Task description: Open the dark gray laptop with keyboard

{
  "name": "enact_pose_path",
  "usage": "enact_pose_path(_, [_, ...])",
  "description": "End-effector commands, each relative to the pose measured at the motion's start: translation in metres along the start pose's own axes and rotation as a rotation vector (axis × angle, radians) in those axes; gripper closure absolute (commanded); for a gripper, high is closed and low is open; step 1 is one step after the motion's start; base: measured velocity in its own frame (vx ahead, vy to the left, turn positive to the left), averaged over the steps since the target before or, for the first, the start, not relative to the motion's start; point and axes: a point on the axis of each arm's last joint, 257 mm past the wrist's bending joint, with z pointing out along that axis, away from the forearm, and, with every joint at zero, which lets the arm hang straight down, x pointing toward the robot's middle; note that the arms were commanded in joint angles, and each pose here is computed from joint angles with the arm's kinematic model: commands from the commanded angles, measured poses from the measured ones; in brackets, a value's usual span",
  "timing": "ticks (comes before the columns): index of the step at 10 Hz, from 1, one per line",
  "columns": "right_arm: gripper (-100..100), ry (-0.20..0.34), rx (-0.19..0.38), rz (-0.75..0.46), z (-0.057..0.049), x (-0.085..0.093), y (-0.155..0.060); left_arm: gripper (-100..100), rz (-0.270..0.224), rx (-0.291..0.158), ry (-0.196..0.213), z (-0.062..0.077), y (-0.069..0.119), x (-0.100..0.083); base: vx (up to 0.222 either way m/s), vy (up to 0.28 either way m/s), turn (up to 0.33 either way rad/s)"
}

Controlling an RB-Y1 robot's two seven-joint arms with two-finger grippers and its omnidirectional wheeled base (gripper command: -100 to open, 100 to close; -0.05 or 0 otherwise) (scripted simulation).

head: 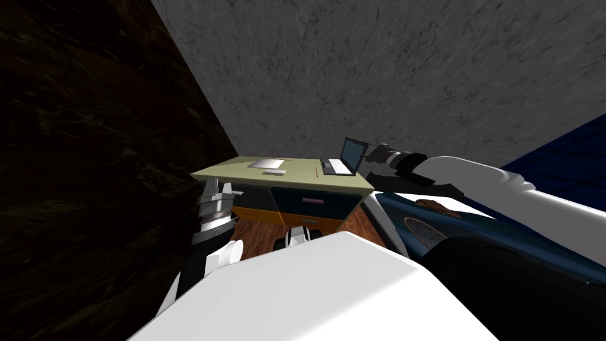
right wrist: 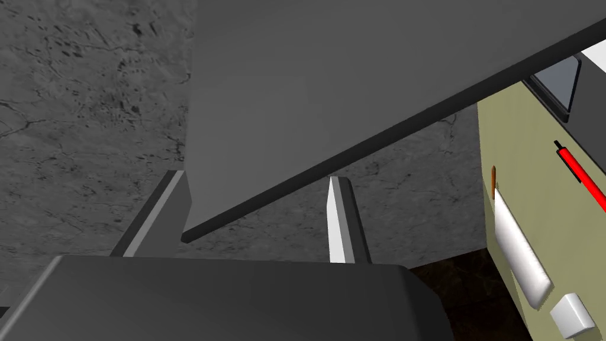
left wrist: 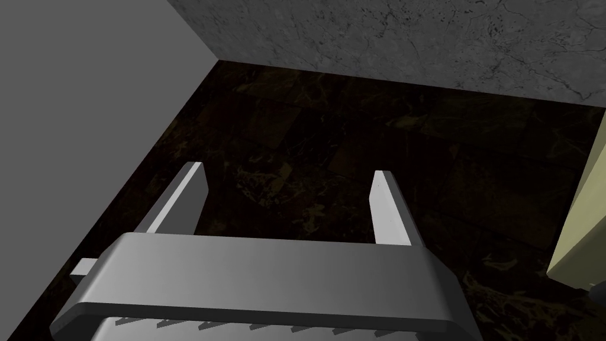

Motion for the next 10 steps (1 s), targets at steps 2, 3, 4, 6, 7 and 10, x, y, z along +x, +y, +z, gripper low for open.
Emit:
enact_pose_path(2, [100, 0.008, -0.061, -0.163, 0.004, -0.006, 0.013, 0, 0.000, 0.000, 0.000, 0.000, 0.000, 0.000, 0.056, 0.083, -0.078])
enact_pose_path(3, [100, 0.007, -0.075, -0.200, 0.005, -0.009, 0.016, 0, 0.000, 0.000, 0.000, 0.000, 0.000, 0.000, 0.045, 0.073, -0.060])
enact_pose_path(4, [100, 0.006, -0.089, -0.238, 0.006, -0.011, 0.019, 0, 0.000, 0.000, 0.000, 0.000, 0.000, 0.000, 0.051, 0.071, -0.072])
enact_pose_path(6, [100, 0.001, -0.117, -0.312, 0.009, -0.016, 0.026, 0, 0.000, 0.000, 0.000, 0.000, 0.000, 0.000, 0.056, 0.068, -0.077])
enact_pose_path(7, [100, 0.001, -0.109, -0.286, 0.007, -0.015, 0.025, 0, 0.000, 0.000, 0.000, 0.000, 0.000, 0.000, 0.019, 0.026, -0.025])
enact_pose_path(10, [100, 0.010, -0.153, -0.453, 0.007, -0.010, 0.043, 0, 0.000, 0.000, 0.000, 0.000, 0.000, 0.000, 0.036, 0.089, -0.083])
